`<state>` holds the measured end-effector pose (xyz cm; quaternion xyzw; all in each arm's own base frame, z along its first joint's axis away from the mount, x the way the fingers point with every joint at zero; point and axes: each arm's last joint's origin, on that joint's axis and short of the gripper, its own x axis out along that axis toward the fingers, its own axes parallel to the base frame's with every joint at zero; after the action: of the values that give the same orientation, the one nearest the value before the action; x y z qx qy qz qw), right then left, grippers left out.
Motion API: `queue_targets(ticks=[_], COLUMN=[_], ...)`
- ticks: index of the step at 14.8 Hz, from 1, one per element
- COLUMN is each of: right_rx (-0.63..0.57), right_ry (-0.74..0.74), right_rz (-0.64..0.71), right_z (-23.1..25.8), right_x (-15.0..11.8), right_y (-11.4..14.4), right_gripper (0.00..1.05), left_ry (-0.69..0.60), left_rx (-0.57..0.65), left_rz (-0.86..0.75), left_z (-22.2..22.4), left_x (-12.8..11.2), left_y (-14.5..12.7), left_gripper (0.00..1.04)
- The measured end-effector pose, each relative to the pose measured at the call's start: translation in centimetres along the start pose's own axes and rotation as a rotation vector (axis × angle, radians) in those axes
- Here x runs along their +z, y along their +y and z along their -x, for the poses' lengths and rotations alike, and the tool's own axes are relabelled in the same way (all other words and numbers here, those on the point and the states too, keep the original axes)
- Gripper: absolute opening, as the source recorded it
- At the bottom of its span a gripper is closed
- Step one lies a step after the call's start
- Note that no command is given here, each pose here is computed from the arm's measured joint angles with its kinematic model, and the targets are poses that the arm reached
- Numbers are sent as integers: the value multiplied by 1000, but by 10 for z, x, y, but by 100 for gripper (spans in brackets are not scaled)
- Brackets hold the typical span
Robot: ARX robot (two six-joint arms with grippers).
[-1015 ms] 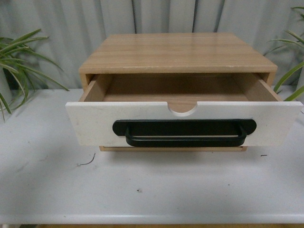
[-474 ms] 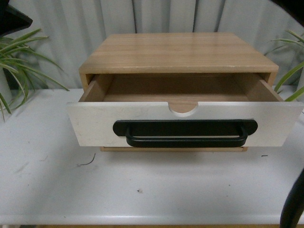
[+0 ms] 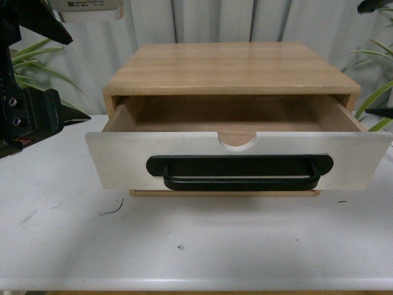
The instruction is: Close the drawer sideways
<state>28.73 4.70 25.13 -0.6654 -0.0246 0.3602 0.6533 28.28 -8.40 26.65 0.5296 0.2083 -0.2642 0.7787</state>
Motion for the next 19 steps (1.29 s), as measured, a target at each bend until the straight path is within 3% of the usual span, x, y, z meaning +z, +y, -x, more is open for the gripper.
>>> queue_targets(ticks=[4,5,19], right_rx=[118,159,158], right_ry=[50,70,76], right_rz=[22,33,48], right_z=[-12,-25,-56], right_x=[-3,0,-1], right_y=[14,21,24], right_gripper=[98,98,98], left_ry=[-28,-13,-21], left_rx=[-48,-96,-36], left_rz=[-15,-29,18], left_z=[-15,-31,-56], left_x=[2,0,-4], left_y=[-16,-34,-32], left_gripper=[98,98,98])
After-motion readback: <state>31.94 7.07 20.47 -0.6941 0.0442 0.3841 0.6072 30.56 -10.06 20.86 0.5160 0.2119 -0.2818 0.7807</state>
